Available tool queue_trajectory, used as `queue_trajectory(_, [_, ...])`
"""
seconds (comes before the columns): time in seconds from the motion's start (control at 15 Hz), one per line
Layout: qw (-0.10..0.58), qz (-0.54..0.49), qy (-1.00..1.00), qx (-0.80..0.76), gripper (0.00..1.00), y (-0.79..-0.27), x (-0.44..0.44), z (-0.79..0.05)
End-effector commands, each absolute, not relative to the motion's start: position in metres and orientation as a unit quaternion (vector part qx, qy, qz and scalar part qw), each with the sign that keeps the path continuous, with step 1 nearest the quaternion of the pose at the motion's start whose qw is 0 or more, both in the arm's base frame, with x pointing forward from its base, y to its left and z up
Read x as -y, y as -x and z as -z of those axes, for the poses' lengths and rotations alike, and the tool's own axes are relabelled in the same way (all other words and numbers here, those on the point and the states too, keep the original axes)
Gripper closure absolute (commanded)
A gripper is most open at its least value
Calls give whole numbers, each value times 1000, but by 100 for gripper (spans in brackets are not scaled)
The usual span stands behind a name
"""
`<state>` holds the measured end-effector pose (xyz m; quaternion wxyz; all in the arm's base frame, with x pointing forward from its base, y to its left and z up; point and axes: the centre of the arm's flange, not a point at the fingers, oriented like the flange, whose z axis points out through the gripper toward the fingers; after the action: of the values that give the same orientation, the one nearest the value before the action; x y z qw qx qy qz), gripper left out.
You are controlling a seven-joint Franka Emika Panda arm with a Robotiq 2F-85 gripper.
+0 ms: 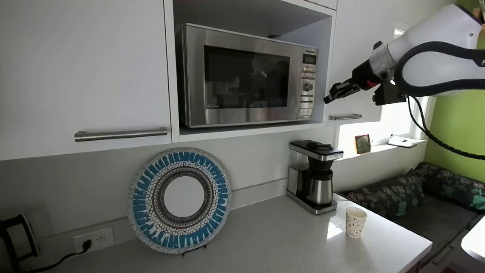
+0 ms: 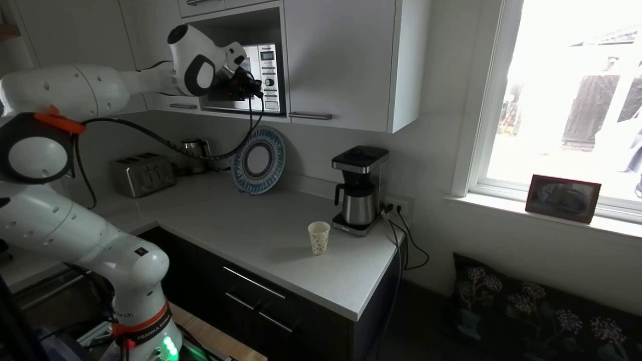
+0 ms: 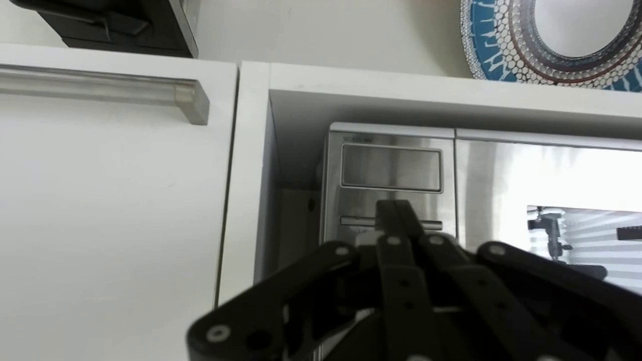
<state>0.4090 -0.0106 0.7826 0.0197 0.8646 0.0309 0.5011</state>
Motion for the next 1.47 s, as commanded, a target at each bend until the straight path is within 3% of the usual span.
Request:
queue_trajectory(0.0, [42, -491, -870, -2, 100, -411, 11, -772])
queue_trajectory(1.4, [83, -538, -838, 49, 100, -436, -9, -743])
